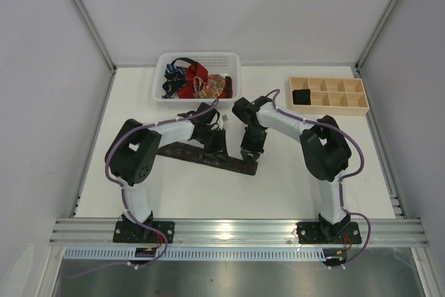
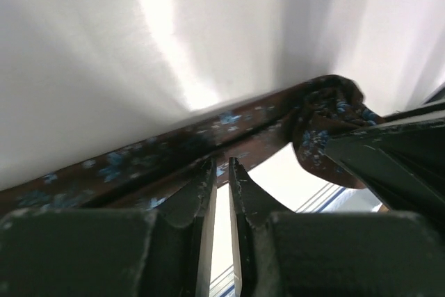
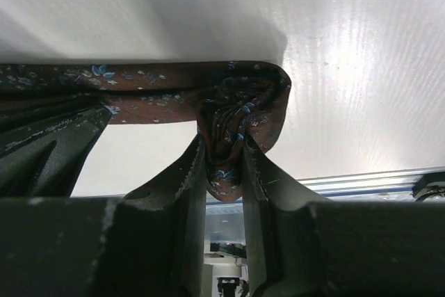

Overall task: Roll the ties
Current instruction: Roll the tie

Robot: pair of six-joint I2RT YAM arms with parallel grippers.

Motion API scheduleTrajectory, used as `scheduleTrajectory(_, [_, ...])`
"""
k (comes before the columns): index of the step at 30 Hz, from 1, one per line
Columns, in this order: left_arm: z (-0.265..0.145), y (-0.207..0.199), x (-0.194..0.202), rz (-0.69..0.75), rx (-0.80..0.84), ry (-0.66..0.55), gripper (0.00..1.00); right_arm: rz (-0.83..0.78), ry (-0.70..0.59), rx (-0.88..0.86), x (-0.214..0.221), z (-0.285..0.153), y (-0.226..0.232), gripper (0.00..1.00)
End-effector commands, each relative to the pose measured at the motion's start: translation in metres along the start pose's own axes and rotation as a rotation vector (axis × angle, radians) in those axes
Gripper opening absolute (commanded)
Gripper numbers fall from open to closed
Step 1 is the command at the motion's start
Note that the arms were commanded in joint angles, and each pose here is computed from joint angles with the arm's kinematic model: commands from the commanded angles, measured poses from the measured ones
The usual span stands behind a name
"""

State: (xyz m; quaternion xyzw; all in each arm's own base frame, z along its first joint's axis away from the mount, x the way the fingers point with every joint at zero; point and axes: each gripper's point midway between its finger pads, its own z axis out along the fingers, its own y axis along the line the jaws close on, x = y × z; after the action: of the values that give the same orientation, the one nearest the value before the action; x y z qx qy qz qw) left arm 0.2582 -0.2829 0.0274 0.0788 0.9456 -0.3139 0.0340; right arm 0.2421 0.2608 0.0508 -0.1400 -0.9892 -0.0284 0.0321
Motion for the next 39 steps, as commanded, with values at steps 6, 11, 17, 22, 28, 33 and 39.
scheduleTrajectory(6, [0.007,0.012,-0.001,0.017,0.003,-0.035,0.14,0.012,-0.029,0.036,-0.006,0.009,0.021,0.26])
scheduleTrajectory(11, [0.006,0.011,-0.002,0.01,0.018,-0.047,0.14,-0.004,0.012,0.028,0.001,0.022,0.031,0.37])
scheduleTrajectory(17, [0.002,0.013,-0.004,0.0,0.02,-0.058,0.14,-0.026,-0.026,-0.008,-0.004,0.019,0.041,0.54])
scheduleTrajectory(22, [-0.007,0.01,-0.004,0.008,0.013,-0.056,0.14,-0.072,-0.063,-0.121,-0.008,0.01,0.054,0.61])
scheduleTrajectory(28, [-0.029,-0.004,-0.006,-0.004,0.05,-0.066,0.15,-0.107,-0.077,-0.344,-0.008,-0.016,0.069,0.62])
scheduleTrajectory(33, [-0.042,-0.017,-0.001,-0.021,0.102,-0.049,0.17,-0.136,-0.083,-0.392,-0.006,-0.03,0.068,0.68])
scheduleTrajectory(39, [-0.056,-0.039,-0.002,-0.043,0.177,-0.066,0.17,-0.141,-0.129,-0.455,-0.004,-0.055,0.062,0.75])
